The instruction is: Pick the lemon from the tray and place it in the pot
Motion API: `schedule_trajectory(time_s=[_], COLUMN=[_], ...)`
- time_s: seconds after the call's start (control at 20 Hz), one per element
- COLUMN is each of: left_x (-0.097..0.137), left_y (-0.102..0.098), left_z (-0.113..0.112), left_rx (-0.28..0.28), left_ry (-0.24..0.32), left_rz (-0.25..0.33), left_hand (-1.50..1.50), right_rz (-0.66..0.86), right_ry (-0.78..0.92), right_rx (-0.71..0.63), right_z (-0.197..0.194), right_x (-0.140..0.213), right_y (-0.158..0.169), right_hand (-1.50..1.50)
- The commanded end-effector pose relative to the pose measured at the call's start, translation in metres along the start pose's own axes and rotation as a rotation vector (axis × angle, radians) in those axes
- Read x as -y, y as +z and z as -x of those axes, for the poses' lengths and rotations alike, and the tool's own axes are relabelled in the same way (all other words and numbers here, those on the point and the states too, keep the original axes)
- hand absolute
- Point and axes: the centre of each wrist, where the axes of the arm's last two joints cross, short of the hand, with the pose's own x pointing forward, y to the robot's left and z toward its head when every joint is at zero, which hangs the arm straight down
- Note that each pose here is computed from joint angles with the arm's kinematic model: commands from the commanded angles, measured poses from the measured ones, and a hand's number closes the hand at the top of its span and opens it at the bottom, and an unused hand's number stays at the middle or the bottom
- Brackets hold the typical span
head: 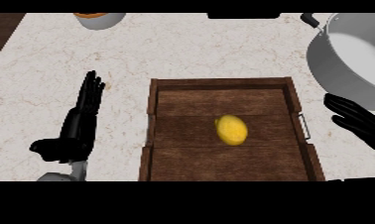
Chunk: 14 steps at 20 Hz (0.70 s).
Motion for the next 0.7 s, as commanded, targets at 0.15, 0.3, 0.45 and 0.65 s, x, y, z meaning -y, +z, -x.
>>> schedule_trajectory(time_s=[0.15,0.3,0.45,0.65], left_x=[-0.004,-0.017,0.009,0.005], left_y=[0.004,-0.006,0.006,0.004], left_z=[-0.011,-0.006,-0.006,-0.022], left_rx=[0.017,0.011,0.027,0.019], left_ry=[0.001,0.010,-0.003,0.003], left_rz=[0.011,0.006,0.015,0.007], left_hand=[0.00,0.00,0.00,0.00], right_rz=[-0.191,-0.209,-0.243,-0.289], right_ry=[0.122,0.122,0.124,0.174], right_rx=[-0.181,-0.202,-0.209,-0.317], right_z=[-0.045,-0.050,-0.053,-0.030], right_x=[-0.025,-0.053,-0.060,-0.080], right_y=[-0.020,-0.035,-0.066,-0.052], right_hand=[-1.50,-1.50,-1.50,-1.50])
